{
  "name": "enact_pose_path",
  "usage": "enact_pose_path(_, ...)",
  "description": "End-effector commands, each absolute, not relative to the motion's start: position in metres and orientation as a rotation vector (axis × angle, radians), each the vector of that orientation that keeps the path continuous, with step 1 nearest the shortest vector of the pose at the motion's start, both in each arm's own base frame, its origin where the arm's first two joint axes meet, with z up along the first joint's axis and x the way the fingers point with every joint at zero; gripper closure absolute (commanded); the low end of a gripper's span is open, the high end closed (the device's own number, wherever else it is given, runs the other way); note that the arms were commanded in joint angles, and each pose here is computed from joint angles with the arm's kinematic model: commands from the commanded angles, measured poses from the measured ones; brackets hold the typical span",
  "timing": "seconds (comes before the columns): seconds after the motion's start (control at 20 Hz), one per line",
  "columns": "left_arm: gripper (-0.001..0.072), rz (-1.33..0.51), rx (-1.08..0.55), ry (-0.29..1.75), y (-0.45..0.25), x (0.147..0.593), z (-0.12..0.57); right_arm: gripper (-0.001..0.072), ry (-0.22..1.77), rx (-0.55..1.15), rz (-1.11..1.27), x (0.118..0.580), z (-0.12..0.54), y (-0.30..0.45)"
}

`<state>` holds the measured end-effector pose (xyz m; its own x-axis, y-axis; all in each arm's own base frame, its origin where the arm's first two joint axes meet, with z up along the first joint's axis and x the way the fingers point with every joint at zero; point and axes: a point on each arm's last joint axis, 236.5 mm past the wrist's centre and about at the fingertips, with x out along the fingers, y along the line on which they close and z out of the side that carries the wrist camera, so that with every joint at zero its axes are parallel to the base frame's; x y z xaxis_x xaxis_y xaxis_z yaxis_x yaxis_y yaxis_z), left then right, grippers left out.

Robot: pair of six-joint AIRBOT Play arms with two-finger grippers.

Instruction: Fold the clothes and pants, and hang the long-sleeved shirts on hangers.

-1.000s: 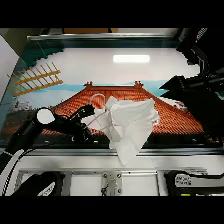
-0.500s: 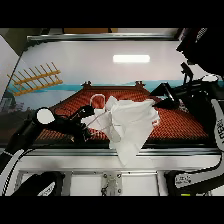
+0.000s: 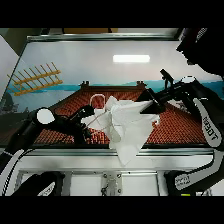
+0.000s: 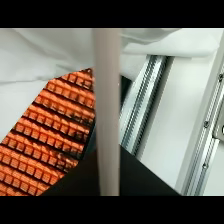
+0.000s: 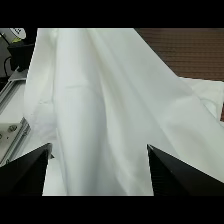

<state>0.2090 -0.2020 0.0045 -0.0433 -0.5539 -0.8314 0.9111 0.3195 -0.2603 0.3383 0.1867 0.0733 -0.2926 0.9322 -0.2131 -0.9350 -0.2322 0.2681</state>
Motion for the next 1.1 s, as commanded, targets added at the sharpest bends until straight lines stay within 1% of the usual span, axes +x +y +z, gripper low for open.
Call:
enact_pose_path(0.0,0.0688,-1.243,0.432,1.054,-0.2018,0.2095,0.0044,0.0051,0.405,-0.01,1.854,0.3326,0.073,0.1942)
enact_pose_path(1.05,0.0688,-1.244,0.432,1.055,-0.2017,0.2091,0.0043,0.0053,0.406,-0.013,1.861,0.3311,0.0726,0.1982)
